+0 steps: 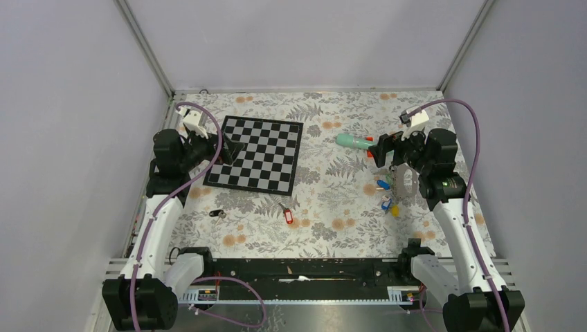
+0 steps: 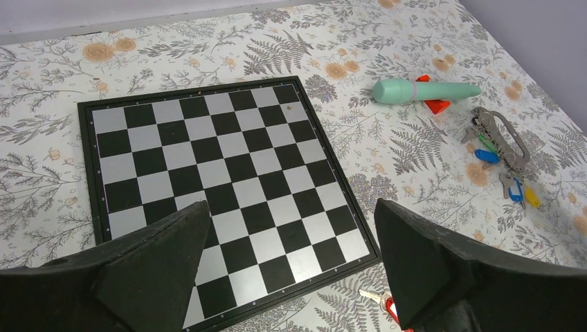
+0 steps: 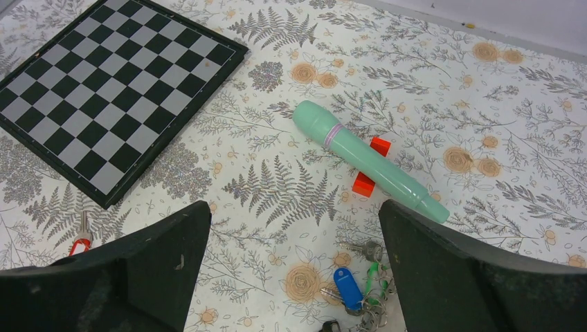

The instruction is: Put the keys on the keyring

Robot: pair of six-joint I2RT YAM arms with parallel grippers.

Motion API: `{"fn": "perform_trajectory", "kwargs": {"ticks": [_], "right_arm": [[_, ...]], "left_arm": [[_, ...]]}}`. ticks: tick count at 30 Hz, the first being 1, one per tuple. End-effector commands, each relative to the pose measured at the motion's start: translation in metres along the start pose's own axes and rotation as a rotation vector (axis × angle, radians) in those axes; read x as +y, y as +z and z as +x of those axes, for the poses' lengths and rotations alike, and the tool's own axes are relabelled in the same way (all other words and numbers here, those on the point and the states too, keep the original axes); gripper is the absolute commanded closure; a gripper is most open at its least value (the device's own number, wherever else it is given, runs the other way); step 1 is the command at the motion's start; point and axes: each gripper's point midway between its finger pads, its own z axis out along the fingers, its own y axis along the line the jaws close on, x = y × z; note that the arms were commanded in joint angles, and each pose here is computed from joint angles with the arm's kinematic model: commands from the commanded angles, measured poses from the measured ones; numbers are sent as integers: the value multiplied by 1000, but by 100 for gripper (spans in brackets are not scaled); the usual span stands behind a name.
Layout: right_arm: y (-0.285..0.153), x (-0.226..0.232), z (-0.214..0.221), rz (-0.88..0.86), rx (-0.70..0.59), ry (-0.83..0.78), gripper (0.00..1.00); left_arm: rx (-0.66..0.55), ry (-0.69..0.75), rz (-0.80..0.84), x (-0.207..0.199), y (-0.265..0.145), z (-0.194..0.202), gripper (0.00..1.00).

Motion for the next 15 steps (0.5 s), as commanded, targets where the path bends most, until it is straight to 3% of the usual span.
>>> {"fn": "perform_trajectory", "kwargs": {"ticks": [1,15], "right_arm": [[-3,-3,-11,11,-38,-20,1],[-6,-5,-5,12,-19,-74,1]], "left_arm": [[-67,21,-22,3,-1,-17,1],[-48,55,-12,2,-2,-12,1]]}}
